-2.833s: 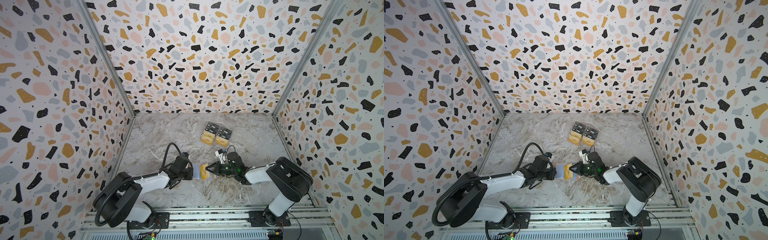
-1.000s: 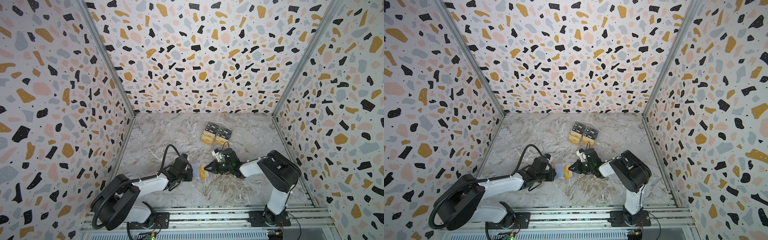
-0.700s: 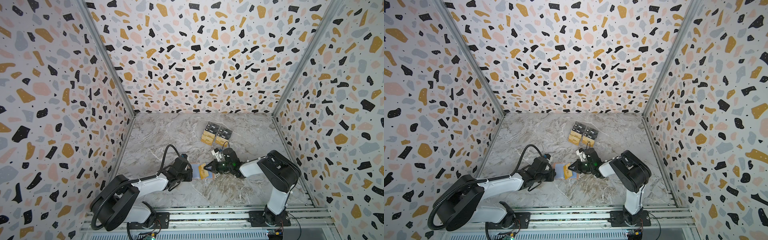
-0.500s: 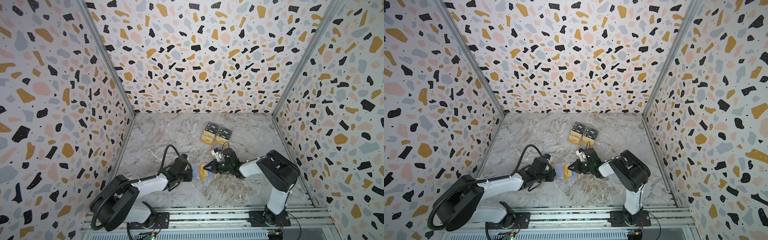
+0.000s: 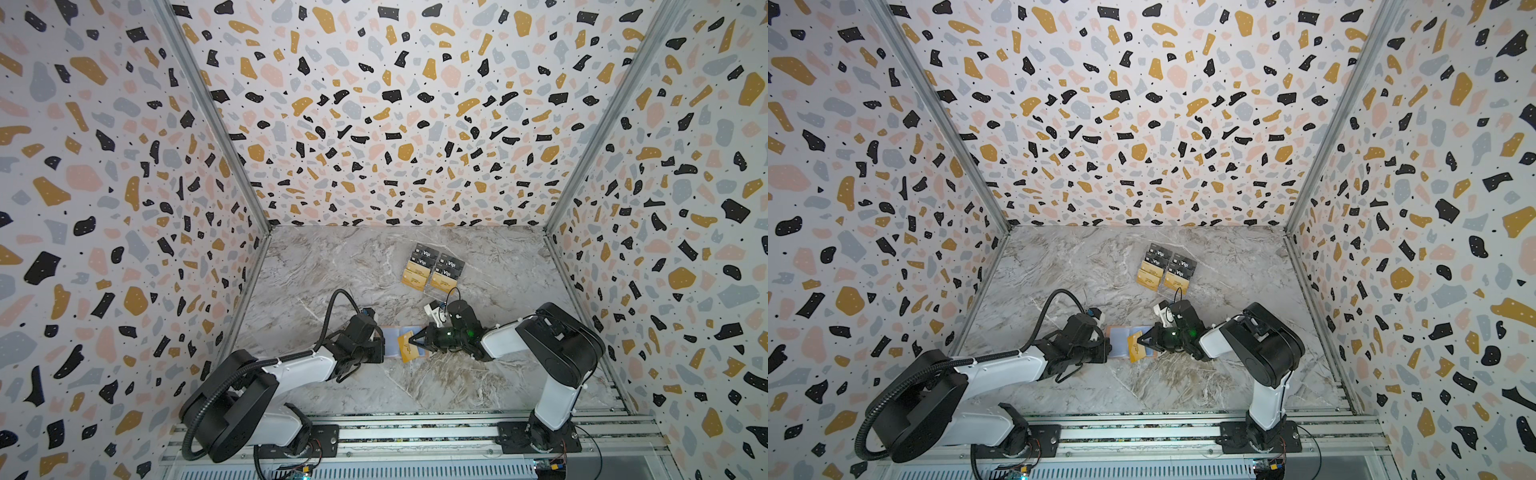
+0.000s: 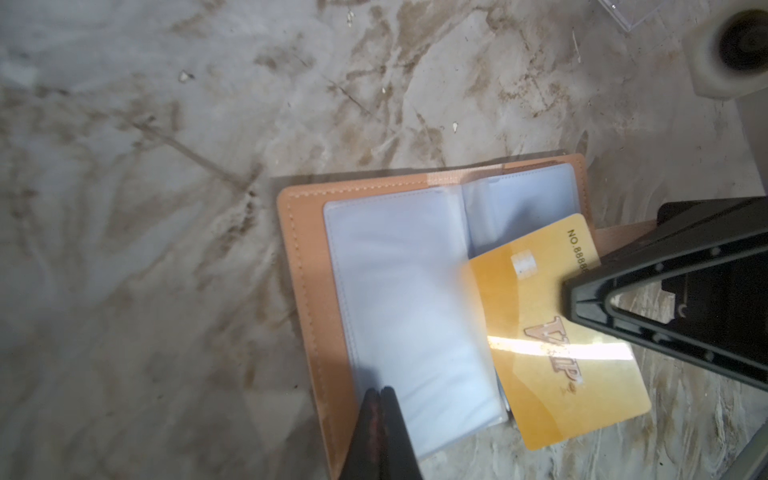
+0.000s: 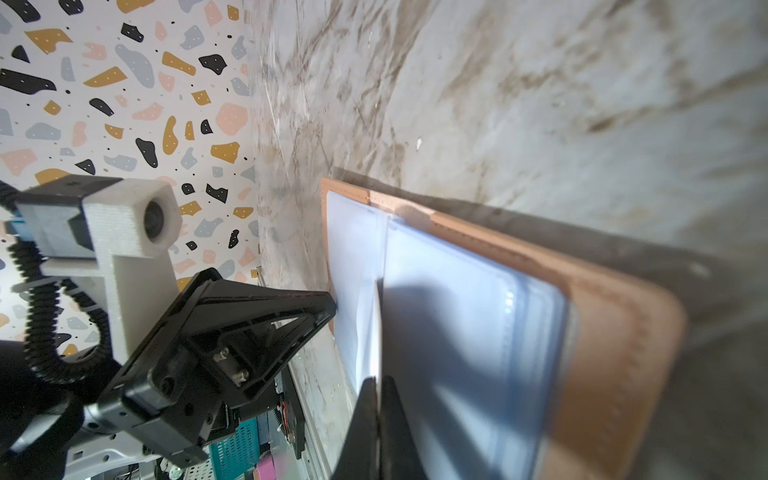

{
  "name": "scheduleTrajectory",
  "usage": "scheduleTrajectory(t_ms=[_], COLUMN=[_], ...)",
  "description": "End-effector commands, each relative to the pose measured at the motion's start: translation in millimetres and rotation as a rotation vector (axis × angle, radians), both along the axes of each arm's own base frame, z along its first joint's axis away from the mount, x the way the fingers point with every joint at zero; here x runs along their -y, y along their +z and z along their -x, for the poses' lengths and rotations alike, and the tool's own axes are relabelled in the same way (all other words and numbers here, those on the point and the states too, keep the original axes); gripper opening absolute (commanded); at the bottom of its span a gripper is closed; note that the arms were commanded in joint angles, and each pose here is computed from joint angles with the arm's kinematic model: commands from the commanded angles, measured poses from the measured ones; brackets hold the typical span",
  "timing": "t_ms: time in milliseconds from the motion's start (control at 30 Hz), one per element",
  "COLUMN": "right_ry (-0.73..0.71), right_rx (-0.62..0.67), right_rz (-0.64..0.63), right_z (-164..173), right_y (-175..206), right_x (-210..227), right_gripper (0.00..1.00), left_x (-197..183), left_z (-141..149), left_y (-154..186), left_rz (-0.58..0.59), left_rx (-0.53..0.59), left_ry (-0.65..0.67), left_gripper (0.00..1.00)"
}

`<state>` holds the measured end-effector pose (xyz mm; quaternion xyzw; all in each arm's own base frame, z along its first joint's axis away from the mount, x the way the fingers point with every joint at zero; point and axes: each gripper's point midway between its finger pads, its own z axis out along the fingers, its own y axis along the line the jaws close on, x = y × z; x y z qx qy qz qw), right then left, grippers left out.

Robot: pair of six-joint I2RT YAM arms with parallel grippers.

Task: Insert credit cards into a card holder
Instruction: Insert the credit card into the card slot.

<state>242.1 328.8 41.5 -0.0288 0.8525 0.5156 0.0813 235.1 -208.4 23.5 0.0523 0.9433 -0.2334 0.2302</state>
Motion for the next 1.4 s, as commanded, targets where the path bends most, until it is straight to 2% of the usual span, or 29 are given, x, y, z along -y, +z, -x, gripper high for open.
scheduleTrajectory(t_ms=[0,1367], right_ry=[0.016,-0.049], right_rx=[0.021,0.095], right_rz=[-0.02,-0.058], right_z=[-2,-20], right_y=[11,7], right_x=[-6,-19], right_gripper=[0.0,0.0], left_x=[-1,-4], left_z=[1,4], left_y=[2,3], left_rz=[-0.011,-0.012], left_rx=[0.005,0.001], left_ry=[-0.005,0.001], left_gripper=[0.0,0.0])
